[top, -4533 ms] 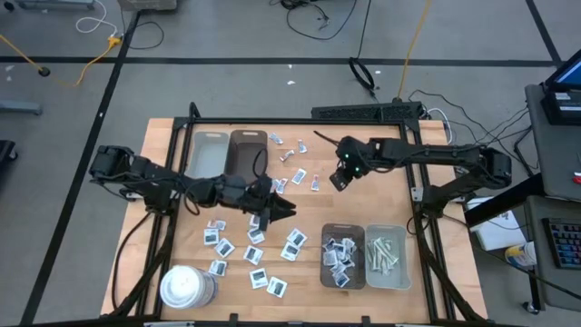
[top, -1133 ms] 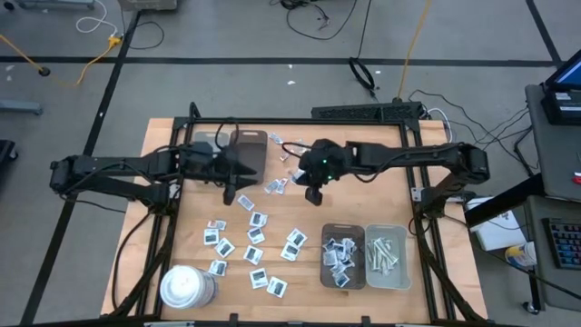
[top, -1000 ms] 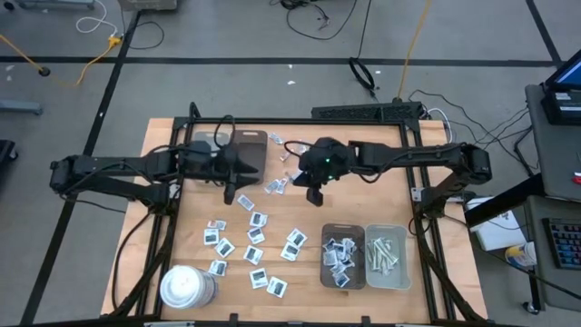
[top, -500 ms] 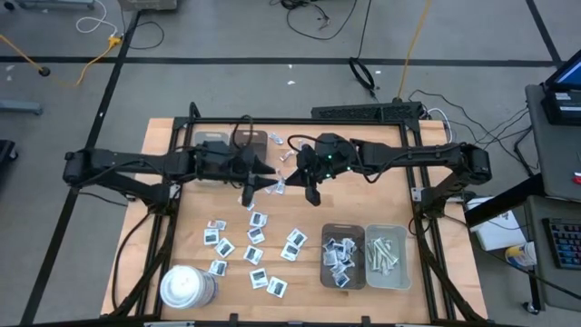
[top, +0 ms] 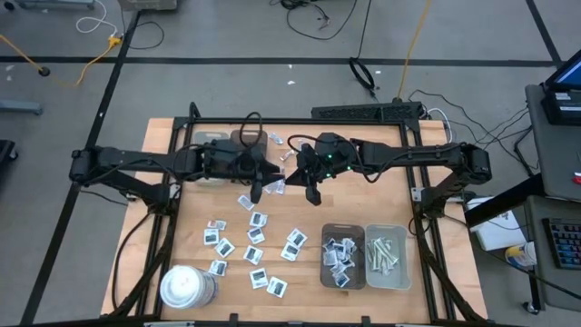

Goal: Pick & Place First Aid Supplies
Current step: Put the white ointment pack into the top black bin

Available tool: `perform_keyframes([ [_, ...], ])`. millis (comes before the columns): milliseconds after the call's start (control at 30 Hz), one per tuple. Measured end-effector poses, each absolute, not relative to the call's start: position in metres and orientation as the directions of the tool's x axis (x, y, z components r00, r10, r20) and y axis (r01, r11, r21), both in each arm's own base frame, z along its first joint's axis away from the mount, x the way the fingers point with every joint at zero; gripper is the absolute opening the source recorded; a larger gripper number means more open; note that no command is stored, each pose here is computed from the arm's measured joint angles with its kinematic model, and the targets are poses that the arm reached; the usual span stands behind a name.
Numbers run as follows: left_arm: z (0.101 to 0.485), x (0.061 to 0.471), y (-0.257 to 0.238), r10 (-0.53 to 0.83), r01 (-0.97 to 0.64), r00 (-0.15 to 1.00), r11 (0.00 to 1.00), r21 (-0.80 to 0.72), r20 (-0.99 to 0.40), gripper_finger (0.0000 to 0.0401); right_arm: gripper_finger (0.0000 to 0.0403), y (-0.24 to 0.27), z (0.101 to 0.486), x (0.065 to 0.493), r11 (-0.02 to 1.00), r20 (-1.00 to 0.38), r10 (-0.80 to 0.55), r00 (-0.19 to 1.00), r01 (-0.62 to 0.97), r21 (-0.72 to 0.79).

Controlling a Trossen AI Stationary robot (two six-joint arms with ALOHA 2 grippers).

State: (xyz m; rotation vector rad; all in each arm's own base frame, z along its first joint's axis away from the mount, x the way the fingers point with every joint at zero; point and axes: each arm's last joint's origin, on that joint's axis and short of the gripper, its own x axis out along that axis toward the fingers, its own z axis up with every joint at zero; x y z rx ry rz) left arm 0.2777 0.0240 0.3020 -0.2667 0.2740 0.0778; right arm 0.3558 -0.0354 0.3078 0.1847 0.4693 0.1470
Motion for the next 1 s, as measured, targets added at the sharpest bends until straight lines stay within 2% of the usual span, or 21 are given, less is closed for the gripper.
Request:
perform_keyframes([
  [100, 0.302, 0.278, 0.024, 0.04, -0.113, 0.96, 0.962, -0.25, -0.278, 0.0036, 0.0, -0.035, 0.308, 0.356, 0.973, -0.434, 0.182, 0.882, -0.098, 0.209],
  [167, 0.302, 0.278, 0.024, 0.034, -0.107, 0.96, 0.961, -0.254, -0.277, 0.0012, 0.0, -0.035, 0.308, 0.356, 0.973, -0.434, 0.183, 0.882, -0.098, 0.211],
  [400, 0.301, 0.277, 0.026, 0.018, -0.096, 0.958, 0.96, -0.264, -0.285, 0.0002, 0.0026, -0.035, 0.308, 0.356, 0.973, -0.432, 0.18, 0.884, -0.095, 0.211],
  [600, 0.296, 0.269, 0.035, 0.044, -0.204, 0.876, 0.936, -0.287, -0.48, 0.0002, 0.0098, -0.044, 0.314, 0.344, 0.973, -0.468, 0.156, 0.87, -0.054, 0.224],
  [800, 0.294, 0.25, 0.052, 0.072, -0.364, 0.712, 0.889, -0.28, -0.698, 0.0001, 0.0152, -0.048, 0.325, 0.324, 0.972, -0.508, 0.144, 0.849, -0.023, 0.236],
  [1000, 0.292, 0.241, 0.076, 0.075, -0.51, 0.496, 0.832, -0.22, -0.865, 0.0001, 0.017, -0.047, 0.336, 0.309, 0.978, -0.505, 0.138, 0.852, -0.036, 0.206],
])
